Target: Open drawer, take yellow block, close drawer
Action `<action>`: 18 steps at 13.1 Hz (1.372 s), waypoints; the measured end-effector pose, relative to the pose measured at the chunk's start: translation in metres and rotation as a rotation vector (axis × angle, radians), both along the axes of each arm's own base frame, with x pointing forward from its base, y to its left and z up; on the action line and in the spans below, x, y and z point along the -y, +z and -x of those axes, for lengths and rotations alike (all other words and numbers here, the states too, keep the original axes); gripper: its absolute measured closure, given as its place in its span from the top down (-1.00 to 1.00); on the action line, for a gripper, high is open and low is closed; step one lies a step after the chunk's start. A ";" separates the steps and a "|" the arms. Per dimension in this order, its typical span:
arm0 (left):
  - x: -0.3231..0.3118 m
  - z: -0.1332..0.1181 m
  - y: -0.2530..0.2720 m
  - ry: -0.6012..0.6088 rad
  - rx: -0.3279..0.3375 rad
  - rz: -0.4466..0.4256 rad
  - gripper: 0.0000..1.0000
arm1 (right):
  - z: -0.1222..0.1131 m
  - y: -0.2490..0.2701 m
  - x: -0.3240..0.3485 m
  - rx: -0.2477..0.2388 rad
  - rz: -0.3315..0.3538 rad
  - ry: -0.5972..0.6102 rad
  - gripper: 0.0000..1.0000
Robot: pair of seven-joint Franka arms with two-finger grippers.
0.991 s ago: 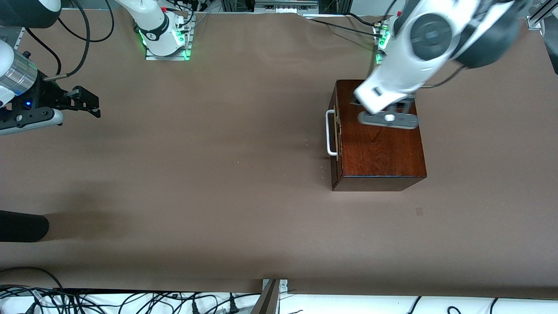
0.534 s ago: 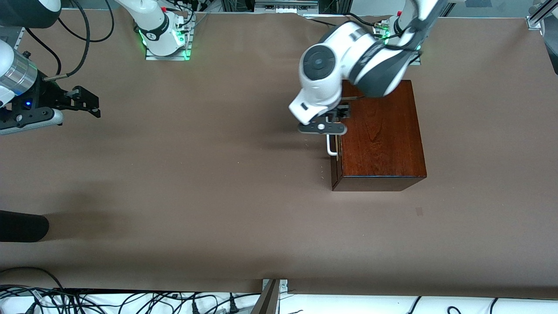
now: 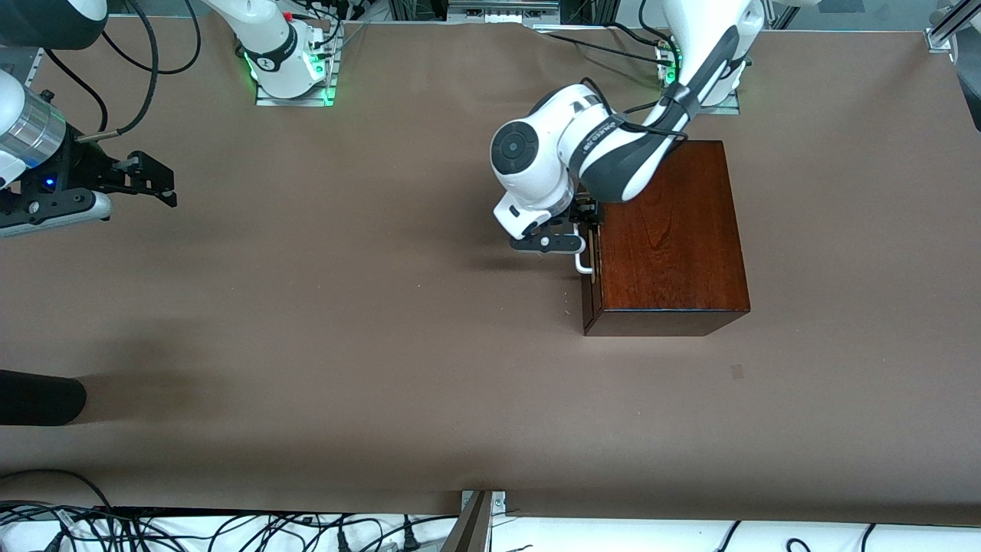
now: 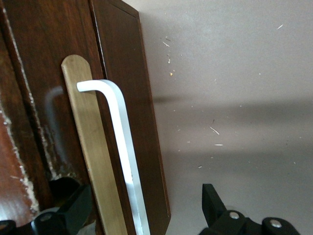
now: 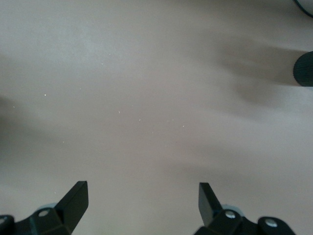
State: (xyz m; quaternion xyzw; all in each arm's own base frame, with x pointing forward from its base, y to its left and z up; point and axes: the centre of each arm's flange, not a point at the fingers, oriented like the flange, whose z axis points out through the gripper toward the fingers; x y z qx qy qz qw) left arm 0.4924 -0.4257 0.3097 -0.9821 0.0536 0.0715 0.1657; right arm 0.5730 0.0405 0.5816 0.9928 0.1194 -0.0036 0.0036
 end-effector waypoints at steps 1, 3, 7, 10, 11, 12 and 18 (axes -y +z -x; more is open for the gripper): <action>0.001 0.000 -0.003 -0.002 0.000 -0.003 1.00 | 0.000 0.000 0.000 0.000 0.000 0.000 1.00; 0.001 -0.001 -0.010 0.011 0.002 -0.002 1.00 | 0.000 0.000 0.000 0.000 0.000 0.000 1.00; 0.007 0.003 -0.018 0.014 0.007 -0.009 1.00 | 0.000 0.000 0.000 0.000 0.000 0.000 1.00; 0.009 0.004 -0.022 0.008 0.008 -0.014 1.00 | 0.000 0.000 0.000 0.000 0.000 0.000 1.00; 0.010 0.004 -0.024 0.007 0.007 -0.013 1.00 | 0.000 0.000 0.000 0.000 0.000 0.000 1.00; 0.010 0.004 -0.026 0.006 0.007 -0.010 1.00 | 0.000 0.000 0.000 0.000 0.000 0.000 1.00; 0.015 0.002 -0.032 0.040 0.035 0.016 1.00 | 0.000 0.000 0.000 0.000 0.000 0.000 1.00</action>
